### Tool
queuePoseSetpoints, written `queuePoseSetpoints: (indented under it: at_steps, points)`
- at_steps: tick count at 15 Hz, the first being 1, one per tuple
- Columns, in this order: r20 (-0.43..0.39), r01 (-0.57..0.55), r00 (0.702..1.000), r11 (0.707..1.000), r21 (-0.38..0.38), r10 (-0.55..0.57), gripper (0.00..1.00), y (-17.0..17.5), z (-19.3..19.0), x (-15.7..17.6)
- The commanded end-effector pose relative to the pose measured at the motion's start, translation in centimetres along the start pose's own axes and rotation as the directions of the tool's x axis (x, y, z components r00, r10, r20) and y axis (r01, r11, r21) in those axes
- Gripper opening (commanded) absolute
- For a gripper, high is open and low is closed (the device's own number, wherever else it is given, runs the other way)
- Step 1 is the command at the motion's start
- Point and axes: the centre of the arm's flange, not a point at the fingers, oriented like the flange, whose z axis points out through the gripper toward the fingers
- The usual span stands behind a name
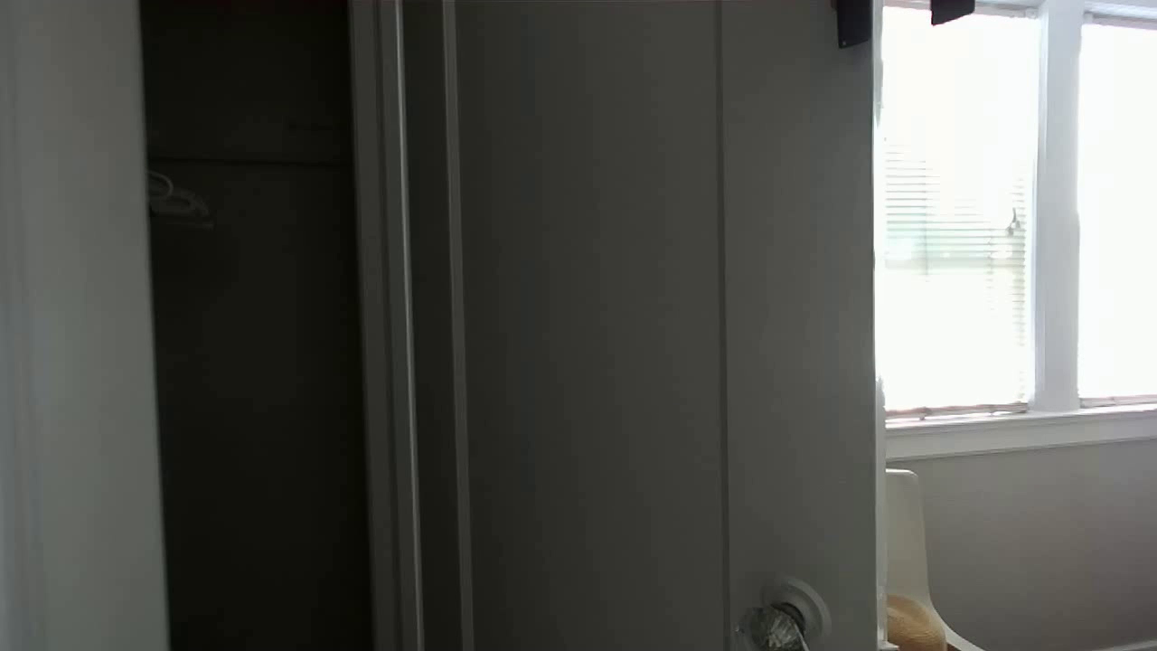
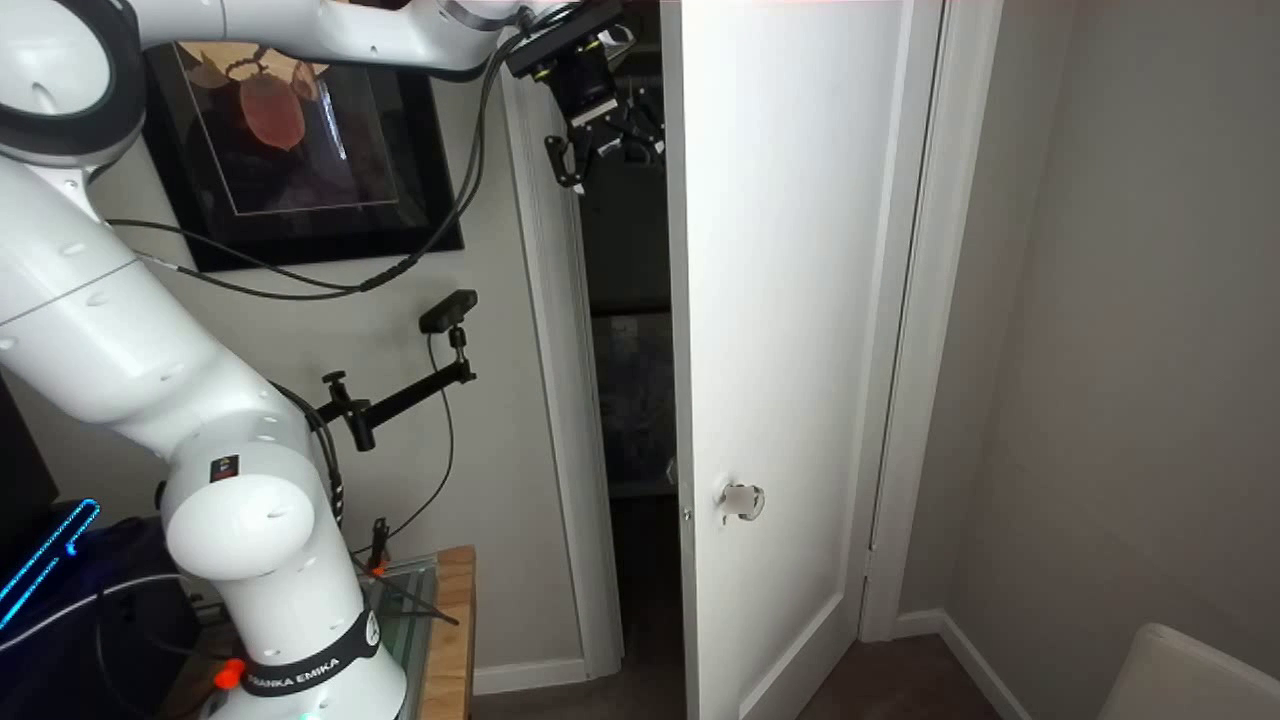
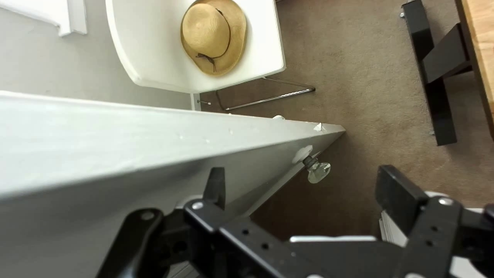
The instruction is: Open the closet door.
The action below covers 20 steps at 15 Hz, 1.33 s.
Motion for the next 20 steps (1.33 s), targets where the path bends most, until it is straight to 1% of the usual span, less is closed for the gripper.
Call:
queuePoseSetpoints:
  at_steps: [1, 5, 9, 20]
  points:
    - [-0.005, -0.009, 1.000, 1.000, 0.005, 0.009, 1.00, 0.7, 0.9, -2.0]
    - [-0.023, -0.016, 1.000, 1.000, 0.007, 0.016, 1.00, 2.2, 1.7, -3.1]
    - [-0.016, -0.005, 1.000, 1.000, 0.004, 0.005, 1.00, 4.1, 2.7, -4.2]
    - [-0.013, -0.006, 1.000, 1.000, 0.006, 0.006, 1.00, 9.0, 4.9, -9.1]
